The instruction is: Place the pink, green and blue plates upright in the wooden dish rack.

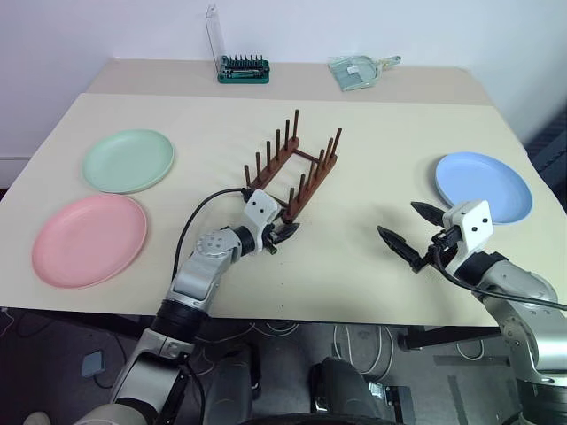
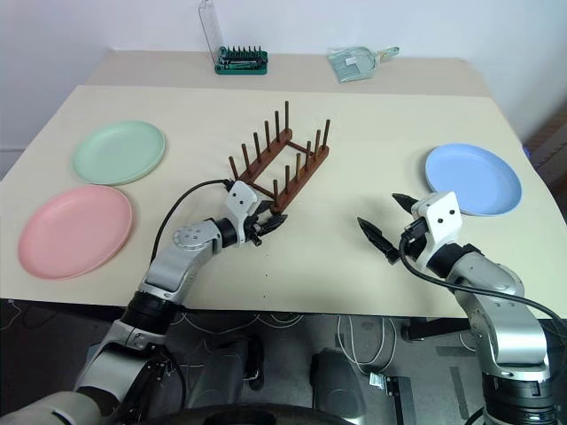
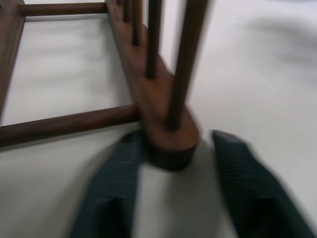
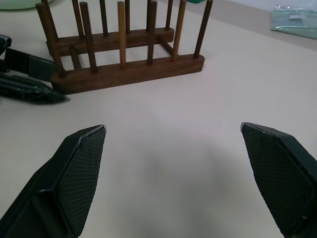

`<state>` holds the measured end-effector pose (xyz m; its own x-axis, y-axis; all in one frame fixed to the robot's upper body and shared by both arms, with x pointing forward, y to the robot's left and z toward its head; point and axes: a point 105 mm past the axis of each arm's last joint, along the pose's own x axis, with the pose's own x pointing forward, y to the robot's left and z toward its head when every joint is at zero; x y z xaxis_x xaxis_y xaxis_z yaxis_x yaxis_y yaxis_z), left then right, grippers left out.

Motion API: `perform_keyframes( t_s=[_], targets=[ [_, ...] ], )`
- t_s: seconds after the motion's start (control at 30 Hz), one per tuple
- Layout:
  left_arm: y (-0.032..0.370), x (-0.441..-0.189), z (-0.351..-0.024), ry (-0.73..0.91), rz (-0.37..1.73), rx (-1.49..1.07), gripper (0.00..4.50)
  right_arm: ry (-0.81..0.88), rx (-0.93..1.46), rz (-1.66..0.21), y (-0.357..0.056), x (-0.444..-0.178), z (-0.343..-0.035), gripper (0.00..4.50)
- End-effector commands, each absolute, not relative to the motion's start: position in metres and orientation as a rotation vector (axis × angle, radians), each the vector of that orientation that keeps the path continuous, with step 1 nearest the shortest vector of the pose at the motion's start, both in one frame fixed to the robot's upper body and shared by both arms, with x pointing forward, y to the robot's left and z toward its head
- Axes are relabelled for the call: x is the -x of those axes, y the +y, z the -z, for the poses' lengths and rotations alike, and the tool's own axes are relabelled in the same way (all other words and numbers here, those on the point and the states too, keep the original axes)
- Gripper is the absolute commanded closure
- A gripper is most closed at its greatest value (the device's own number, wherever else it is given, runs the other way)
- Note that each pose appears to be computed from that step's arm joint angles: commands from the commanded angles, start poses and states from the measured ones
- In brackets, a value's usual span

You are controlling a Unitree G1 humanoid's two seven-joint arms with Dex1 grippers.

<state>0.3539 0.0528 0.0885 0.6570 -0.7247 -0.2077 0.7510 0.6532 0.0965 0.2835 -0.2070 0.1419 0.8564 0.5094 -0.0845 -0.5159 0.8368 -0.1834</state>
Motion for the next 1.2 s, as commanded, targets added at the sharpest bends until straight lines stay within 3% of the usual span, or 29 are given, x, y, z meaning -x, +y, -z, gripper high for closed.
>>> perform_keyframes(
  t_s=[0.03,0.3,0.57,0.73,1.13,1.2],
  targets=[
    [0.053,-0.35,-0.081,0.183,0.865,-0.171,3.75,-0.006,0.201,-0.589,-0.198,-0.279,-0.151,0.0],
    [0.058,-0.348,-0.092,0.111,0.963,-0.234,3.75,0.07,0.212,-0.624,-0.197,-0.271,-0.135,0.0],
    [0.067,-0.338,-0.122,0.031,1.337,-0.289,3.75,0.13,0.219,-0.65,-0.195,-0.26,-0.122,0.0],
    [0.071,-0.342,-0.117,0.069,1.479,-0.397,3.75,0.141,0.217,-0.643,-0.194,-0.257,-0.119,0.0],
    [0.079,-0.356,-0.1,0.138,1.499,-0.462,3.75,0.146,0.222,-0.618,-0.197,-0.25,-0.118,0.0],
    [0.081,-0.36,-0.101,0.142,1.471,-0.431,2.7,0.147,0.224,-0.617,-0.197,-0.249,-0.119,0.0]
  ],
)
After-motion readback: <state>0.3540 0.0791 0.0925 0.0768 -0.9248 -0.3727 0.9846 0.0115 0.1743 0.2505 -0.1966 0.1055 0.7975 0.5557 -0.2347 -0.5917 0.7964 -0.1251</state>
